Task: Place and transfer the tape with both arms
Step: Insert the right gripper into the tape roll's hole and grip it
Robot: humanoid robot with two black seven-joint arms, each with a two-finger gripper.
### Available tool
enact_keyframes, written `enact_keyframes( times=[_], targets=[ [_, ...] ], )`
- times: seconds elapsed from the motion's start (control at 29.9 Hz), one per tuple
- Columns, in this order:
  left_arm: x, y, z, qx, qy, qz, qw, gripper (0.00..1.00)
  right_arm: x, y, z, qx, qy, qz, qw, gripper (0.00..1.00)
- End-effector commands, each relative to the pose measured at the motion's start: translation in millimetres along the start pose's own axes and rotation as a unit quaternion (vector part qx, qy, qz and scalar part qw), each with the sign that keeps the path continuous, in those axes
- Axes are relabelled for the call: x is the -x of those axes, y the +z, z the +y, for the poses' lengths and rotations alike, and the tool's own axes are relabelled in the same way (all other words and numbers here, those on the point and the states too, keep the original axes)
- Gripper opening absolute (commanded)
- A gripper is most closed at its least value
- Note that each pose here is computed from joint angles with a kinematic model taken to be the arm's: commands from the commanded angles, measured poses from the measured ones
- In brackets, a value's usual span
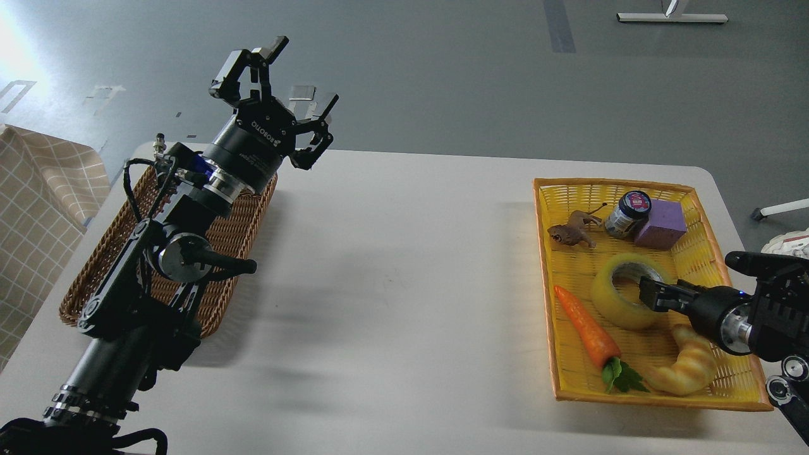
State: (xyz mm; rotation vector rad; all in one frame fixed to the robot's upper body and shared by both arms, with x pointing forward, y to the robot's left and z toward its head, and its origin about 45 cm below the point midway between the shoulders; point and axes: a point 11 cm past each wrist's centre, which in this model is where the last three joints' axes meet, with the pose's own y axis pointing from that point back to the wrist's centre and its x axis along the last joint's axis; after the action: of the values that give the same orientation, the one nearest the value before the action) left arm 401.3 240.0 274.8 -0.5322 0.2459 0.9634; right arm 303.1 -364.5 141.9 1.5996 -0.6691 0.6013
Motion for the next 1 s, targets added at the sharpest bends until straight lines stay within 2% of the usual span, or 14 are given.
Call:
enact_keyframes(
  times=[0.0, 0.5, 0.67, 0.77, 0.97],
  targets=[
    [0.2, 0.0, -0.2, 0.001, 0.0, 0.001, 1.0, 0.98, -0.6, -0.6, -0.2, -0.001, 0.001, -0.002, 1.0, 0.53],
    [-3.0, 2.6, 0.7, -0.001, 0.002, -0.005, 1.0, 0.98, 5.0, 5.6, 2.0, 0.007, -0.007, 0.001, 1.0, 0.51],
    [-3.2, 2.2, 1.2, -0.001, 0.002, -0.004, 1.0, 0.98, 4.8, 5.3, 1.9, 0.006, -0.006, 0.0, 1.0, 0.44],
    [-3.7, 3.4, 1.0, -0.001, 0.003, -0.006, 1.0, 0.98, 4.1, 5.1, 1.8, 0.006, -0.005, 0.0, 1.0, 0.35],
    [-3.8, 3.8, 1.0, 0.0, 0.003, -0.006, 1.0, 0.98, 4.5, 3.8, 1.6, 0.004, -0.006, -0.001, 1.0, 0.28]
  ],
)
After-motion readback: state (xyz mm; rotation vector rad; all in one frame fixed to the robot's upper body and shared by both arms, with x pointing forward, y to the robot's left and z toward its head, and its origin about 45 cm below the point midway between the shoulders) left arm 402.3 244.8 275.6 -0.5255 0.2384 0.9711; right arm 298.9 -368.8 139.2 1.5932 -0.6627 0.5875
